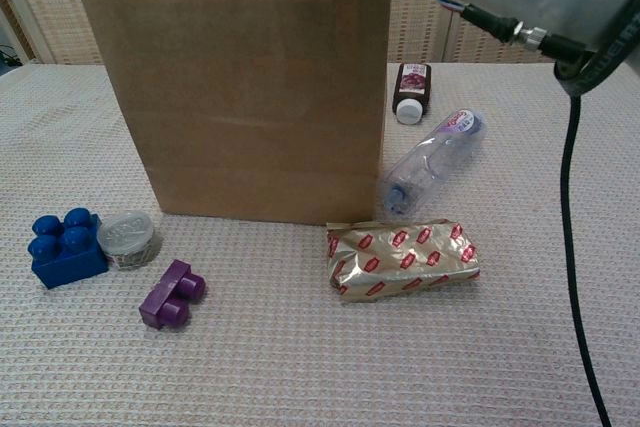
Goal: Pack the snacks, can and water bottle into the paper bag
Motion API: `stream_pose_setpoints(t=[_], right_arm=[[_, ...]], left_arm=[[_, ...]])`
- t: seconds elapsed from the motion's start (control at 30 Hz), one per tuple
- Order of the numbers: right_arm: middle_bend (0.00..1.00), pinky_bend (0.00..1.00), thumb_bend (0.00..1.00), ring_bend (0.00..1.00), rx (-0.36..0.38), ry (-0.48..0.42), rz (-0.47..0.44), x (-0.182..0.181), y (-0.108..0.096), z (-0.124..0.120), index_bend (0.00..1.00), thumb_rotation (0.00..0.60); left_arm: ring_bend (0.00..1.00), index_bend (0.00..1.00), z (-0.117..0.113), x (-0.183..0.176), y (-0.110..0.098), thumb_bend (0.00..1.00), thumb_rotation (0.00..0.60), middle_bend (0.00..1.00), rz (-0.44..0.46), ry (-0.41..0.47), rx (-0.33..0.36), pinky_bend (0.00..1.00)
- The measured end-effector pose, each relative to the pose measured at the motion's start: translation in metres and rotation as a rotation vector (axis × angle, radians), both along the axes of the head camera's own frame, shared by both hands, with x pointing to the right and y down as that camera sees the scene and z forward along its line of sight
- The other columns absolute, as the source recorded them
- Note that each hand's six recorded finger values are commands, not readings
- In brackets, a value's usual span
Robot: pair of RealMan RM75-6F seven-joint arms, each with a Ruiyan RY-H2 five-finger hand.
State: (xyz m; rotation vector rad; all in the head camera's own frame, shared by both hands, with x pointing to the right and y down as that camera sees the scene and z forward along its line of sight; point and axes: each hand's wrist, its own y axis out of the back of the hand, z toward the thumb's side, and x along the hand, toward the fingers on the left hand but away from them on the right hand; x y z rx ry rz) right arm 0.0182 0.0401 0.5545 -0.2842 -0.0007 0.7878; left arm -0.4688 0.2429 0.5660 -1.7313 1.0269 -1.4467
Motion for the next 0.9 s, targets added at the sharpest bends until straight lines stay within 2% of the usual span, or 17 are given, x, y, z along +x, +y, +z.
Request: stream_pose_setpoints(t=[0.3, 0.5, 0.7, 0.9], right_arm=[[0.03, 0.08, 0.06, 0.0, 0.002, -0.05, -0.006, -0.002, 0.002, -0.006, 0.0, 0.6], [0.03, 0.1, 0.06, 0.0, -0.048, -0.185, 0.082, 0.008, -0.004, -0.025, 0.0, 0.6], [0.03, 0.14, 0.06, 0.0, -0.199, -0.394, 0.205, 0.041, -0.008, -0.037, 0.0, 0.6], [0.1, 0.21, 0.06, 0.04, -0.429, -0.617, 0.351, 0.099, 0.003, -0.036, 0.0, 0.6]], left_arm=[[0.0, 0.03, 0.0, 0.0, 0.0, 0.33, 0.6, 0.0, 0.0, 0.001, 0.0, 0.0], [0.0, 0.03, 0.0, -0.001, 0.001, 0.33, 0.6, 0.0, -0.004, 0.0, 0.002, 0.0], [0.0, 0.03, -0.001, -0.001, 0.002, 0.33, 0.6, 0.0, -0.006, -0.005, 0.004, 0.0], [0.0, 0.03, -0.001, -0.001, 0.002, 0.33, 0.6, 0.0, -0.004, -0.018, 0.007, 0.0]])
